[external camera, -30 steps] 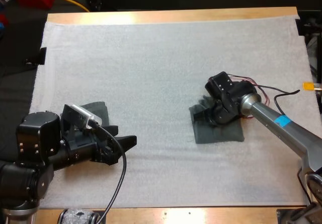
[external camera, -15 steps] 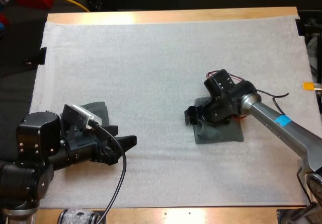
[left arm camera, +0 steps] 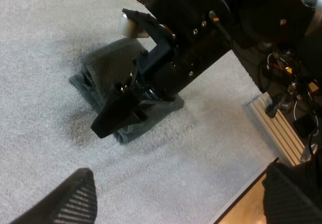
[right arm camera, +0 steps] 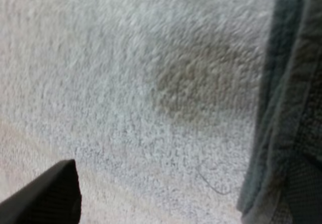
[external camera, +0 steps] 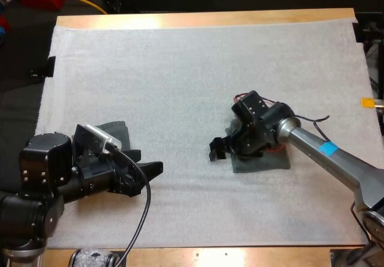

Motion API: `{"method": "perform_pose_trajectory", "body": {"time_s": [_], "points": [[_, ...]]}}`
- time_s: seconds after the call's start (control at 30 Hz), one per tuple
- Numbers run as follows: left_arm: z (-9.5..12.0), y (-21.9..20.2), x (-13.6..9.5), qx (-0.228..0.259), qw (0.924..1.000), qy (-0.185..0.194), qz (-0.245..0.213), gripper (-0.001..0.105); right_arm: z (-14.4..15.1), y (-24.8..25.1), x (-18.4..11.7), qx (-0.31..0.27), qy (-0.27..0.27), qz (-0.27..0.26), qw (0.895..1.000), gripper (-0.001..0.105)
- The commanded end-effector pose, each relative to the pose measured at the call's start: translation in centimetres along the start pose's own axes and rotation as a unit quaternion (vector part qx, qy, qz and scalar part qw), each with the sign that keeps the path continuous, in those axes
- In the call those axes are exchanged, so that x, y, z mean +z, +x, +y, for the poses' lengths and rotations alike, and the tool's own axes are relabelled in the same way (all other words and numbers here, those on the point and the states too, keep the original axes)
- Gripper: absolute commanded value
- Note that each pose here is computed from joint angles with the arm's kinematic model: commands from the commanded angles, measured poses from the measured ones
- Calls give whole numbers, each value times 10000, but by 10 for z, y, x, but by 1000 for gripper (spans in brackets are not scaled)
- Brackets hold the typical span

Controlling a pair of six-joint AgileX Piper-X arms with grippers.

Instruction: Pick towel from pile, fold and stack

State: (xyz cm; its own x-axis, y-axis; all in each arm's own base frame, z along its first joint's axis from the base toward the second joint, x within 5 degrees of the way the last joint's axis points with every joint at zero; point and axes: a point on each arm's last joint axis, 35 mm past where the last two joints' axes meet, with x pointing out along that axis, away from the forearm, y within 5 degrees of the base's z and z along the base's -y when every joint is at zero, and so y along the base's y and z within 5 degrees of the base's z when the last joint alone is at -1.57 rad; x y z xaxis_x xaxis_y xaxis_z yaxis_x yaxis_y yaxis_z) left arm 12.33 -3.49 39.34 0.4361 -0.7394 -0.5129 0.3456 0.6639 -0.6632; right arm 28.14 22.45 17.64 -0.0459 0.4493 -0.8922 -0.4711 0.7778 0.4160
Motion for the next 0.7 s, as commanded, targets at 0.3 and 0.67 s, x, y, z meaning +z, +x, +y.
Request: {"method": "perform_pose_trajectory", "body": {"time_s": [0.3,0.67], "points": [[-2,-1,-1,-74,10000,8,17,66,16,-44,1,-106,-303,-642,9974,80],[-2,-1,-1,-74,10000,8,17,66,44,-131,-21,-611,-711,-1927,9768,80]]}}
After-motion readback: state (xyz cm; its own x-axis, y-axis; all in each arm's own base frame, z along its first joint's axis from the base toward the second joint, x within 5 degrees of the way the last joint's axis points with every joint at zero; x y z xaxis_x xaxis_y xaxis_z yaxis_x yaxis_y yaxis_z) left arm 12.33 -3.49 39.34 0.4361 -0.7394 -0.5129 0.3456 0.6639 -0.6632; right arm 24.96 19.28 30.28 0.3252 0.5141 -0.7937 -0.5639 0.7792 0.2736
